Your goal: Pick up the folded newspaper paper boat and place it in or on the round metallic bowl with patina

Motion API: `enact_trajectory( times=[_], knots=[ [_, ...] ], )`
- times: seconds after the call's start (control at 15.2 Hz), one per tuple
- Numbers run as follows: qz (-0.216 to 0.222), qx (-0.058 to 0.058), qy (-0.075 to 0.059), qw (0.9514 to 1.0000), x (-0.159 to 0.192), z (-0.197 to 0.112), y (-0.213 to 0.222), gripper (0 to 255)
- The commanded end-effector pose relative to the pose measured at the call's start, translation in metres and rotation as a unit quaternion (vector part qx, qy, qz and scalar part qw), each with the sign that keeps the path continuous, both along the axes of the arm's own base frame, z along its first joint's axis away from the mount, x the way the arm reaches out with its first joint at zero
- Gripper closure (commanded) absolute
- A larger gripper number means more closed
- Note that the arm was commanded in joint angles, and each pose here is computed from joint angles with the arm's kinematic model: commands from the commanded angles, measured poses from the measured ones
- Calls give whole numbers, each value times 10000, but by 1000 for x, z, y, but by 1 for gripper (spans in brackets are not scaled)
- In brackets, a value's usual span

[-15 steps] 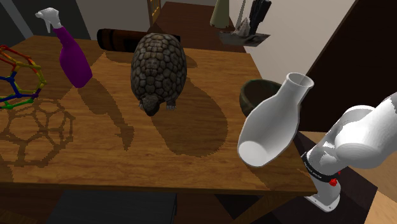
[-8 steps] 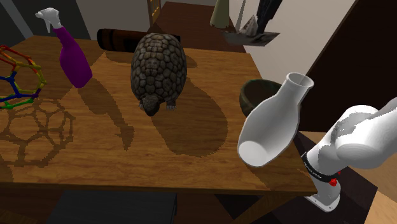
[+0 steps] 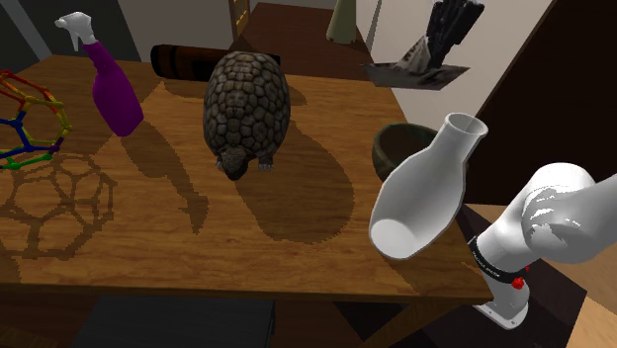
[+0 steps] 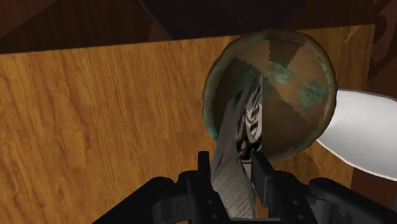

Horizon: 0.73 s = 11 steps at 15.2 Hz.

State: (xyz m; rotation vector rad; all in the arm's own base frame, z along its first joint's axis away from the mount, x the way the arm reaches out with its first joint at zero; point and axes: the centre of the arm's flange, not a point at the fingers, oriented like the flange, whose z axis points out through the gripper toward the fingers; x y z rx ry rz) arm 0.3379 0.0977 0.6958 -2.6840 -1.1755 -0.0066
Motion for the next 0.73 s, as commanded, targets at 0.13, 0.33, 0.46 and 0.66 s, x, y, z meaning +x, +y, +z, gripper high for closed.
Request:
enact_trajectory(
  times=[0.13, 0.33, 0.46, 0.66],
  knots=[
    [-4, -3, -1, 10000, -50, 1, 23, 255],
    [-4, -3, -1, 10000, -91, 3, 41, 255],
    [-4, -3, -1, 10000, -91, -7, 41, 255],
    [-4, -3, -1, 10000, -91, -23, 41, 255]
  ],
)
